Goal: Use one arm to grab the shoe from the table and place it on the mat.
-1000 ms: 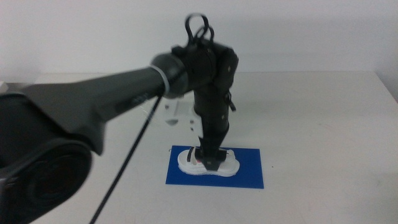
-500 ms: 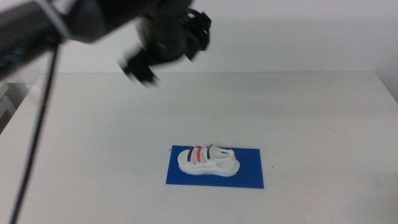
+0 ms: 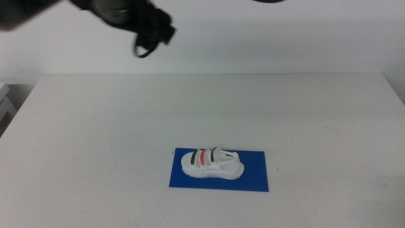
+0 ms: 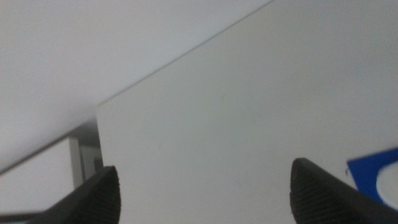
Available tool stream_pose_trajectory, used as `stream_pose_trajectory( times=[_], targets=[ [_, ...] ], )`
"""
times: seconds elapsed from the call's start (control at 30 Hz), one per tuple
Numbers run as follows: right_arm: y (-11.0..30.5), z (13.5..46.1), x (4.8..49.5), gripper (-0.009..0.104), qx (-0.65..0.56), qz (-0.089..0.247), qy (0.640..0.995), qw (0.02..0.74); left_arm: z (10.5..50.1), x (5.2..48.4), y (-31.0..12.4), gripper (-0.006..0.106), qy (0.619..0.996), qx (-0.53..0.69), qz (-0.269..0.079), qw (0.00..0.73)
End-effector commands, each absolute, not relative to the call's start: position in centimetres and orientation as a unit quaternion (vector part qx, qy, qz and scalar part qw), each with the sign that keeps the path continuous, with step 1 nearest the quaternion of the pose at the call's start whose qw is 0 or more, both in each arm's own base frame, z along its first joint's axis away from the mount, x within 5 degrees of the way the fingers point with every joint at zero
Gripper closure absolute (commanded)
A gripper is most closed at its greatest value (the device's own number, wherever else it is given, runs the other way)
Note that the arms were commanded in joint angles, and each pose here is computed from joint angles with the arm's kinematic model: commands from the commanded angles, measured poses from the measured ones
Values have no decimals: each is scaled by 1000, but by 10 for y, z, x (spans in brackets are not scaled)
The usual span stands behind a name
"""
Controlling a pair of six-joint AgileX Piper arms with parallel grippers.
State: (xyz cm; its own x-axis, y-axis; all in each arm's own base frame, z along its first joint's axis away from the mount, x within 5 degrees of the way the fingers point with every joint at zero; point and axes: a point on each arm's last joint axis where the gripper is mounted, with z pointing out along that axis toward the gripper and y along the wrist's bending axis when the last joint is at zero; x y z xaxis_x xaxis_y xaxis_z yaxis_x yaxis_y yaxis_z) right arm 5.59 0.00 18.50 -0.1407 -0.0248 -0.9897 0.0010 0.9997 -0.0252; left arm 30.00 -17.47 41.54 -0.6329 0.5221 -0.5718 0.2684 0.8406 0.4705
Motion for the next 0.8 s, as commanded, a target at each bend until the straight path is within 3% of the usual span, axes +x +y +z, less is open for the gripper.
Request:
stream_pose_trajectory(
  times=[0.0, 0.2, 0.3, 0.5, 0.77],
  targets=[
    [0, 192, 55, 31, -12, -17, 722, 691, 447, 274, -144, 7, 876, 177, 163, 417],
    [0, 192, 55, 31, -12, -17, 722, 691, 444, 241, -93, 7, 845, 120, 48, 518],
    [0, 192, 55, 31, -12, -17, 722, 691, 425, 221, -65, 7, 834, 92, 17, 544],
    [0, 192, 55, 31, -12, -17, 722, 691, 383, 168, -20, 7, 793, 30, -1, 609],
    [0, 192, 55, 31, -12, -17, 722, 691, 319, 96, 7, 7, 756, -41, 20, 653]
  ],
)
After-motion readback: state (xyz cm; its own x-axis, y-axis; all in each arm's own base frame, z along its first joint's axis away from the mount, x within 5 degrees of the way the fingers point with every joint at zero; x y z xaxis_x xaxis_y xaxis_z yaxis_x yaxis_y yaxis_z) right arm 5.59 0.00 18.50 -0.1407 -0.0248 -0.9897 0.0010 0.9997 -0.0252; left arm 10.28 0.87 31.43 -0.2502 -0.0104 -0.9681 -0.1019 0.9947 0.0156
